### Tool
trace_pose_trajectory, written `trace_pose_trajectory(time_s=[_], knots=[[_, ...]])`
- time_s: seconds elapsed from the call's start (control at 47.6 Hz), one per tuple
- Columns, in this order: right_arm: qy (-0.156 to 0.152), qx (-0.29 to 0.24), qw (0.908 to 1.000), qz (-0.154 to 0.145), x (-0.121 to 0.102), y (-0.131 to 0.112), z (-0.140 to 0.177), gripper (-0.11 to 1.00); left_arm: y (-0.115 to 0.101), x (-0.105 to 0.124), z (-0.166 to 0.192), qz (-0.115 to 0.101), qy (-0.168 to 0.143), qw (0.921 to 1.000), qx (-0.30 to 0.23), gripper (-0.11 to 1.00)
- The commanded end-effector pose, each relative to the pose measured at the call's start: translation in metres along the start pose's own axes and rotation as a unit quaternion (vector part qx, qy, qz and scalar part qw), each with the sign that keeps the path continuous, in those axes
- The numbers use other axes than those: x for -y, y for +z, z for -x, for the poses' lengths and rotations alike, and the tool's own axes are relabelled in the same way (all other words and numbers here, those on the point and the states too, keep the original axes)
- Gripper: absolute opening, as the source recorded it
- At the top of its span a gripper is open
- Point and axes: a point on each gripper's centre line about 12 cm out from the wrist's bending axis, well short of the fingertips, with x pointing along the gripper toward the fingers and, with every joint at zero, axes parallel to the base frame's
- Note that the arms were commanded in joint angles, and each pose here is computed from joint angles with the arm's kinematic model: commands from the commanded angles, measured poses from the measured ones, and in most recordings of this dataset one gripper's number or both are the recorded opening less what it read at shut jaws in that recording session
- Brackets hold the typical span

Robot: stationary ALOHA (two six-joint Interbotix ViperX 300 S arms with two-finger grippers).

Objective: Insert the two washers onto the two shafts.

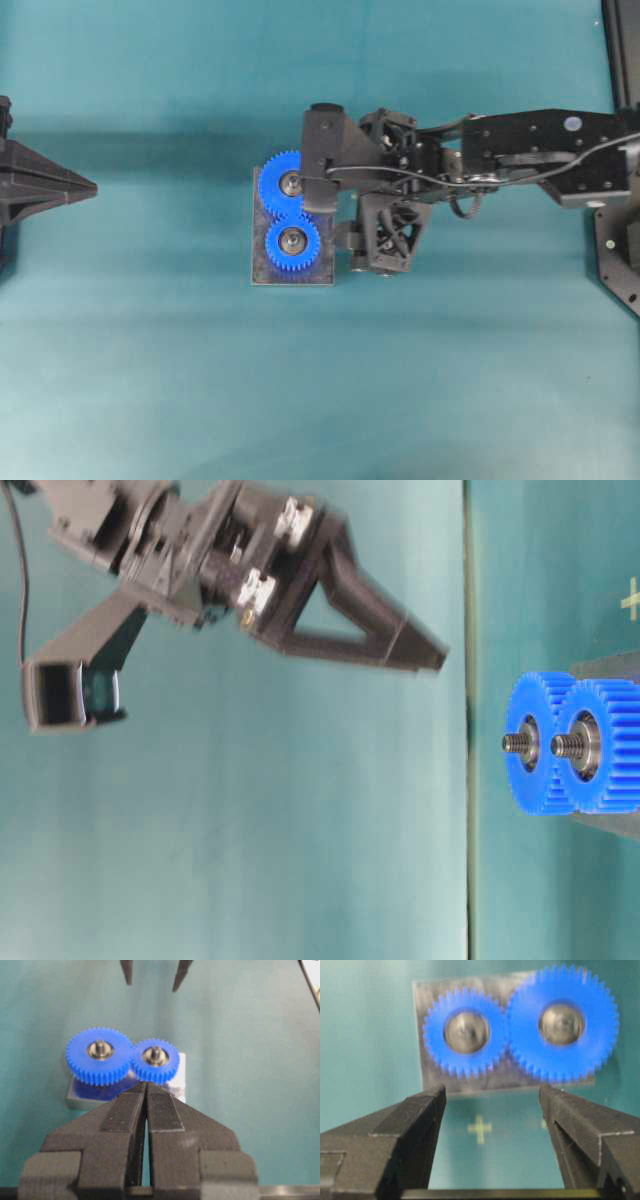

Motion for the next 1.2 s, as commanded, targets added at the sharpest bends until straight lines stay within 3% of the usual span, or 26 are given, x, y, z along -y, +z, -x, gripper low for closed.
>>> trace_pose_trajectory(time_s=[0.0, 0.147, 0.378, 0.588, 0.924, 1.176], knots=[[0.001, 0.025, 0.9997, 0.002, 0.000, 0.007, 0.017, 0.77, 0.006, 0.000, -0.001, -0.001, 0.000, 1.0000, 0.007, 0.01], [0.001, 0.025, 0.9997, 0.002, 0.000, 0.007, 0.018, 0.77, 0.005, 0.000, -0.001, 0.001, 0.000, 1.0000, 0.005, 0.01], [0.000, 0.025, 0.9997, 0.004, 0.001, 0.006, 0.017, 0.77, -0.001, 0.000, -0.001, 0.022, 0.001, 0.9998, -0.001, 0.01], [-0.004, 0.025, 0.9997, -0.002, 0.007, 0.006, 0.018, 0.77, 0.000, 0.000, 0.002, 0.032, -0.002, 0.9992, 0.024, 0.01], [-0.010, 0.025, 0.9996, -0.004, 0.012, 0.006, 0.018, 0.77, -0.012, -0.001, 0.010, 0.006, -0.002, 0.9996, 0.028, 0.01], [-0.010, 0.028, 0.9996, -0.005, 0.012, 0.006, 0.018, 0.77, -0.008, -0.001, 0.010, -0.048, 0.000, 0.9984, 0.030, 0.01]])
